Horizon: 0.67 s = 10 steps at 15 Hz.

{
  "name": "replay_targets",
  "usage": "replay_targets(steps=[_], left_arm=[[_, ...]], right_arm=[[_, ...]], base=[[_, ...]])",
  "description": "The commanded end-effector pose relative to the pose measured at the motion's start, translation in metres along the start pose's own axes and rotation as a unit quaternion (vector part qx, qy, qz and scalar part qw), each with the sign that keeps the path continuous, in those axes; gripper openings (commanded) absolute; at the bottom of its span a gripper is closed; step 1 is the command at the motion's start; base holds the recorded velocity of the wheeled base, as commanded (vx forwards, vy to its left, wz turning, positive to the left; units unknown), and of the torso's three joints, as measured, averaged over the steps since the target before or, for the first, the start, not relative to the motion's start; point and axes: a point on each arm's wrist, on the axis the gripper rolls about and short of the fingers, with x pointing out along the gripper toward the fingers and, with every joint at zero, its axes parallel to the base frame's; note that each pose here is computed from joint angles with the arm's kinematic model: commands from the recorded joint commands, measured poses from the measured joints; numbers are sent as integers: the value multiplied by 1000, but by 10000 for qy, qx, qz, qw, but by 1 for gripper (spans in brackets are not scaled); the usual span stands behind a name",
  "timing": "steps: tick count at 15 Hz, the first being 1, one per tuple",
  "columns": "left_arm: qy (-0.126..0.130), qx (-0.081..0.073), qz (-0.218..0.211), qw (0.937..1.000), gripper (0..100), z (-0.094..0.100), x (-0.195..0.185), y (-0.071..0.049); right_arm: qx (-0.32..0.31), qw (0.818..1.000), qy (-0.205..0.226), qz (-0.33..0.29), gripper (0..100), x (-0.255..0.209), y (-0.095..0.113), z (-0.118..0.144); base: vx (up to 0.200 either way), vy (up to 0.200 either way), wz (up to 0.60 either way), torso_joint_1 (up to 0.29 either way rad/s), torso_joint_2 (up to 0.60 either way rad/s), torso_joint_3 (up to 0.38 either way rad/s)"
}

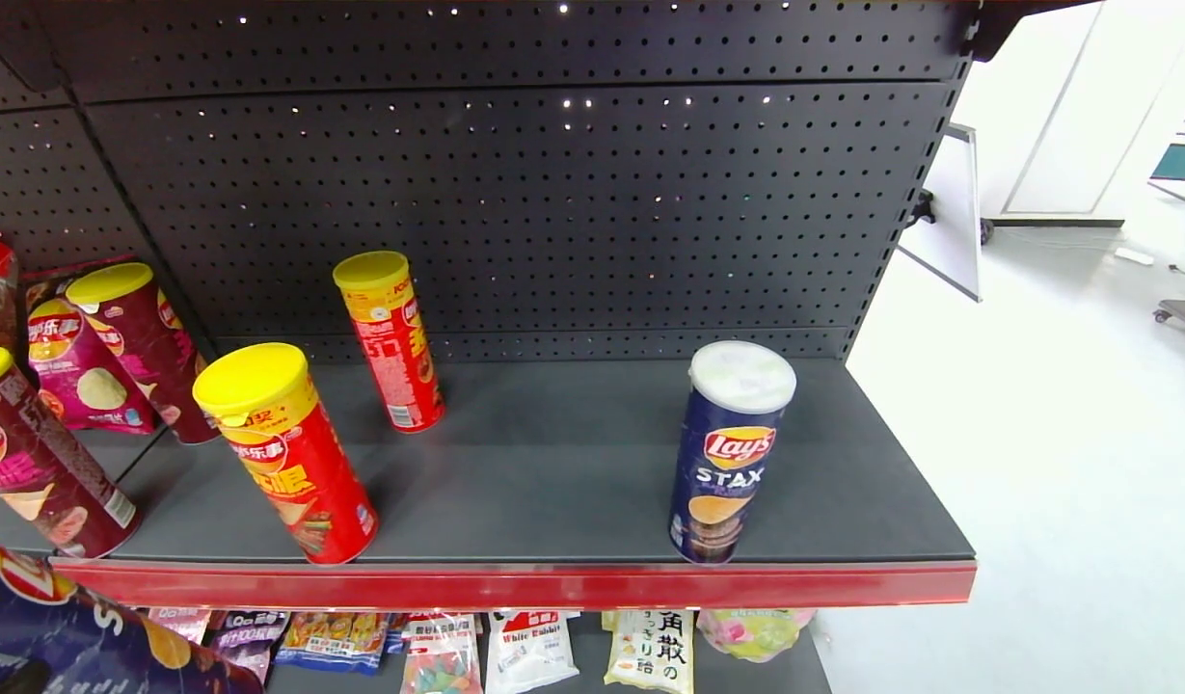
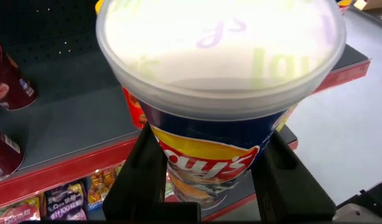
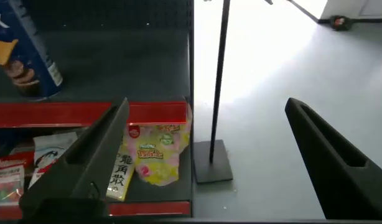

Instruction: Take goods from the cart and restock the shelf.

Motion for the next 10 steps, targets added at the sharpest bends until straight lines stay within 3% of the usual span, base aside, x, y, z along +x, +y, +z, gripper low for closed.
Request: replay_targets(steps=[1,3,6,8,10], left_arm=[[-103,44,-11,9999,0,1,-3,-1],[-124,51,-3,9999,0,2,-3,-1],[-160,66,-9,9999,0,4,-4,-1],[-167,69,-9,9998,0,6,-3,-1],[-174,64,-9,9998,0,5,-4,-2]], right_arm=[[-124,9995,-17,293,100,0,1,0],[161,9991,190,358,100,2,1,0],[153,9979,32,623,100,0,3,0],[151,9995,177,219,100,1,1,-7],[143,9996,177,189,100,1,1,-7]], base=[[0,0,0,0,0,0],[0,0,0,0,0,0],[0,0,0,0,0,0],[0,0,0,0,0,0],[0,0,0,0,0,0]])
